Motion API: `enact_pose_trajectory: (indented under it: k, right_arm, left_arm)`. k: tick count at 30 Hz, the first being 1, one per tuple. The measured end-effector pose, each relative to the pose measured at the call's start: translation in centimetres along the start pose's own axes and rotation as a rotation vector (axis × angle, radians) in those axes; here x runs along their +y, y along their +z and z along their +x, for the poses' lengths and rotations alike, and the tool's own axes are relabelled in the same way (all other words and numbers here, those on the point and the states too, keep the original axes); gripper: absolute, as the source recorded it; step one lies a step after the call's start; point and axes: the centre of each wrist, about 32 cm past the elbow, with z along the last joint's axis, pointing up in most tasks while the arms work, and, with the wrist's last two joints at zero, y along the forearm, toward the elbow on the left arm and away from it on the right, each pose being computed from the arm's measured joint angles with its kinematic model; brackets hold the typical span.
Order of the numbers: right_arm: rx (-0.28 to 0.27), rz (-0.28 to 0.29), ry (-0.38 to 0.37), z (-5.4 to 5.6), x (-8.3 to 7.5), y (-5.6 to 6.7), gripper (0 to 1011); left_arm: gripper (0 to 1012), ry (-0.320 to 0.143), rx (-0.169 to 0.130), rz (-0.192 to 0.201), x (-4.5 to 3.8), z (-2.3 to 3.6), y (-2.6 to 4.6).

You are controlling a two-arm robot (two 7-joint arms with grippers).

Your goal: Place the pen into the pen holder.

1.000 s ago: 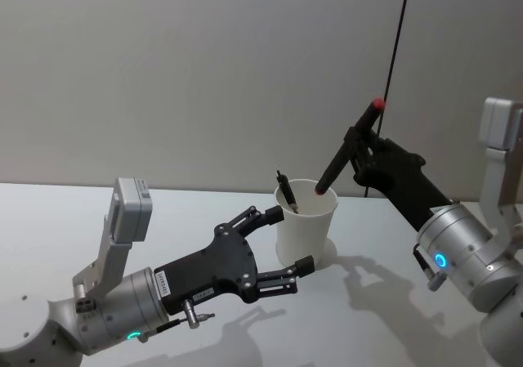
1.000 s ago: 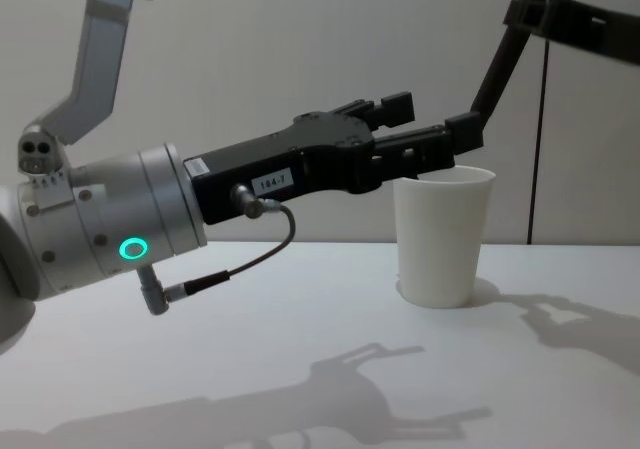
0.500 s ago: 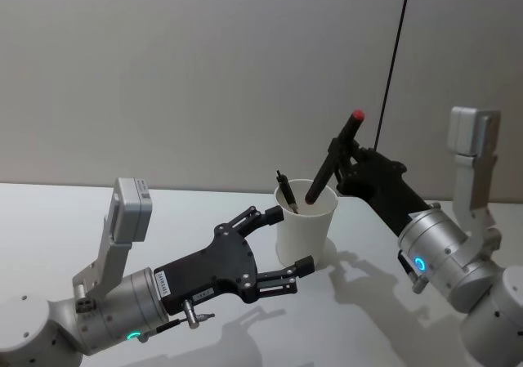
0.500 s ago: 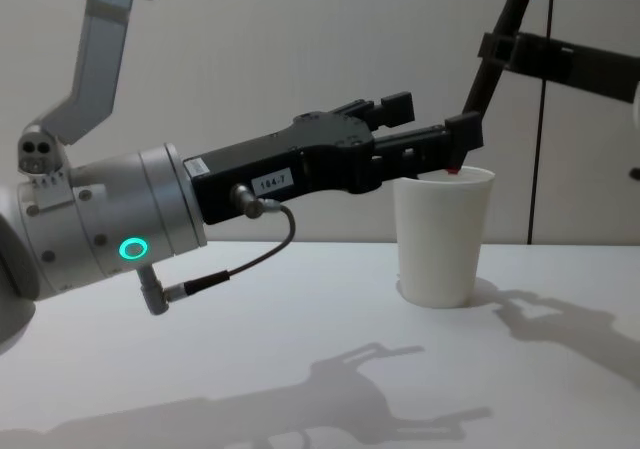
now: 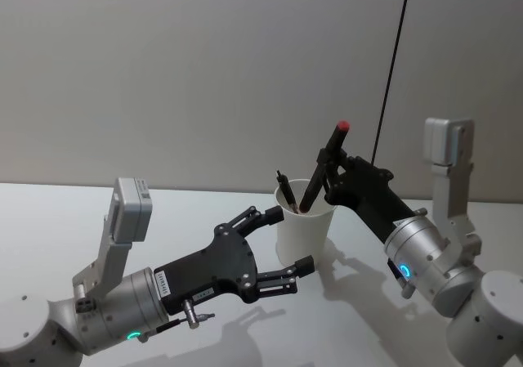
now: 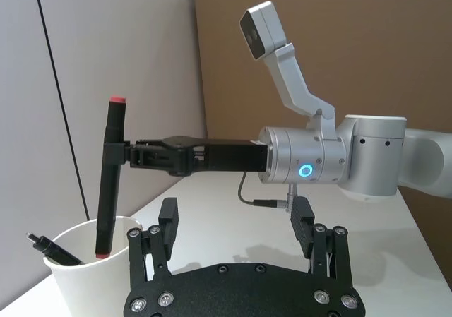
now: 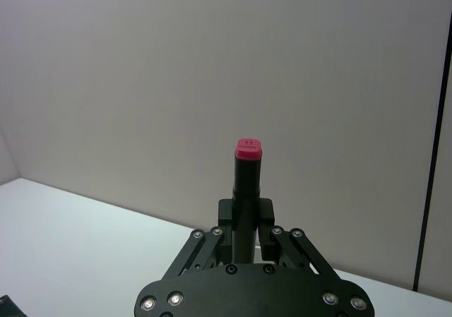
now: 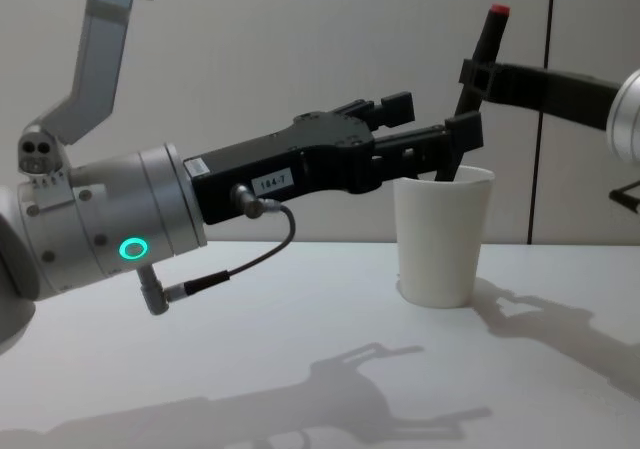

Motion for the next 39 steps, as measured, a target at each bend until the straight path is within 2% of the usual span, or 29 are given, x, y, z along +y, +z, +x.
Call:
enact_pose_trajectory:
  k: [13,15,19,20,23,24,27,28,29,39]
  right_arm:
    - [-0.034,-0.012,-0.010,-0.2,0.4,-0.8,207]
    - [-0.037,-0.012,-0.011,-0.3,0.5,-0.9,243]
    - [-0.041,-0.014,-0.012,-0.3,0.5,-1.0,377]
    - [-0.042,-0.014,-0.012,-0.3,0.5,-1.0,377]
    - [-0.045,-0.015,-0.013,-0.3,0.6,-1.1,491]
    - [-0.045,-0.015,-0.013,-0.3,0.6,-1.1,491]
    - [-0.047,-0.016,-0.014,-0.3,0.6,-1.2,625]
    - [-0.047,-0.016,-0.014,-0.3,0.6,-1.2,635]
    - [-0.048,-0.017,-0.015,-0.3,0.6,-1.2,701]
    - [-0.050,-0.015,-0.016,-0.3,0.6,-1.2,964]
  left_arm:
    - [1002,0.000,0.000,0.000,0.00,0.00,0.00]
    - [1002,0.000,0.000,0.000,0.00,0.00,0.00]
    - [1002,0.000,0.000,0.000,0.00,0.00,0.00]
    - [1002,0.000,0.000,0.000,0.00,0.00,0.00]
    - [1002,0.000,0.000,0.000,0.00,0.00,0.00]
    - [1002,0.000,0.000,0.000,0.00,0.00,0.00]
    - [1002,0.000,0.000,0.000,0.00,0.00,0.00]
    - [1002,0.000,0.000,0.000,0.00,0.00,0.00]
    - [1002,0.000,0.000,0.000,0.00,0.00,0.00]
    - [1002,0.000,0.000,0.000,0.00,0.00,0.00]
